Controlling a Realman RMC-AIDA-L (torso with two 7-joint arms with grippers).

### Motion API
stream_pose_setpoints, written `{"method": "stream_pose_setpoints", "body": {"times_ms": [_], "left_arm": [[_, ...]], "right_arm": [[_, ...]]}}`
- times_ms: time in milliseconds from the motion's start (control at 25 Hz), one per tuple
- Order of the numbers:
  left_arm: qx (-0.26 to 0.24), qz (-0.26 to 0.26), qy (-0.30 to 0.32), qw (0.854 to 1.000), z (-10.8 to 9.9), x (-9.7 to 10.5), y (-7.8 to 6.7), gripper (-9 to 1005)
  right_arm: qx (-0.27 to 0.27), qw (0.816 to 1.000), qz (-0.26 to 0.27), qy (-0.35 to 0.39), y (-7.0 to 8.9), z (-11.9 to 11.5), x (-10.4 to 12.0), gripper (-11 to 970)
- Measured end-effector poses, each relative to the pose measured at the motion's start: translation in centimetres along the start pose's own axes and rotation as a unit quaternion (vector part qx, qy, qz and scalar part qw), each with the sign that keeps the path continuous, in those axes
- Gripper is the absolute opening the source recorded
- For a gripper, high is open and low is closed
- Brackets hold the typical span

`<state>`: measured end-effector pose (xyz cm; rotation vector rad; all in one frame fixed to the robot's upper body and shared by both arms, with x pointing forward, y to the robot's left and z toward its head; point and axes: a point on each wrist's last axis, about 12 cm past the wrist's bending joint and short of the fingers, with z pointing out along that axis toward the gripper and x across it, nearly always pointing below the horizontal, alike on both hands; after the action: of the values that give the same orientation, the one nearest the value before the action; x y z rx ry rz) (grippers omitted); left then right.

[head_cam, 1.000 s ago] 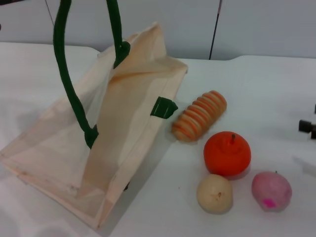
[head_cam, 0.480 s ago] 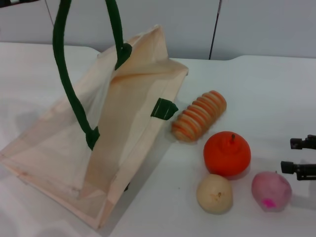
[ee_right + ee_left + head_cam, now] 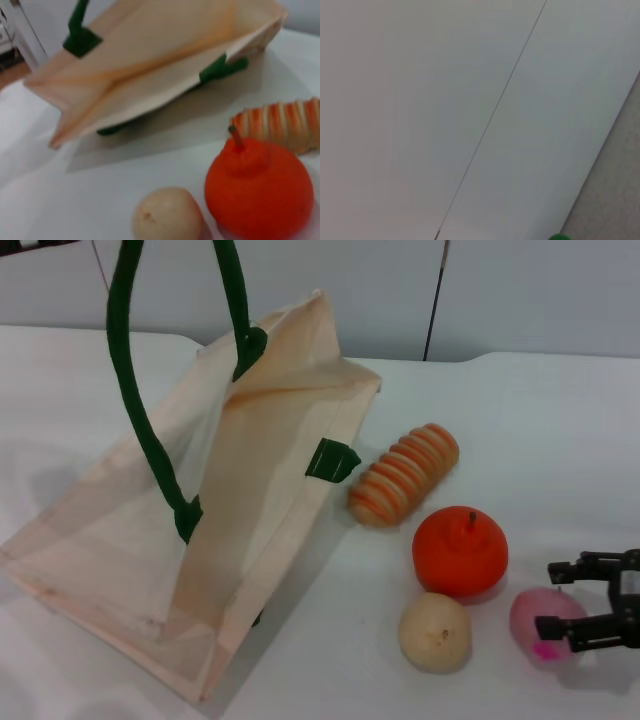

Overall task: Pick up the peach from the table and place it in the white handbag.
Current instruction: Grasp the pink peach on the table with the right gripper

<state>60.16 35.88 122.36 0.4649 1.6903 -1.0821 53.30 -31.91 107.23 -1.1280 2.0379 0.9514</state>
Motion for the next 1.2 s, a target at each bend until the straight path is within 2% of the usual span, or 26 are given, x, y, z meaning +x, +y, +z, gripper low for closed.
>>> {"method": "stream_pose_setpoints", "body": {"times_ms": [400, 920, 1120, 1200], "left_arm": [[0.0, -0.001, -0.002, 1.0, 0.0, 0.1, 0.0, 138], [-0.001, -0.001, -0.003, 1.0, -0.1, 0.1, 0.0, 141], [-0.001, -0.001, -0.003, 1.0, -0.1, 0.1, 0.0, 143], [-0.001, -0.001, -0.003, 1.0, -0.1, 0.1, 0.0, 143]], "right_arm": [[0.024, 0.999, -0.001, 0.044, -0.6, 1.0, 0.5, 801], [-0.007, 0.998, -0.012, 0.057, -0.2, 0.1, 0.3, 795], [-0.009, 0.998, -0.021, 0.058, -0.3, 0.1, 0.3, 676], [-0.008, 0.998, -0.024, 0.053, -0.3, 0.1, 0.2, 663]]}}
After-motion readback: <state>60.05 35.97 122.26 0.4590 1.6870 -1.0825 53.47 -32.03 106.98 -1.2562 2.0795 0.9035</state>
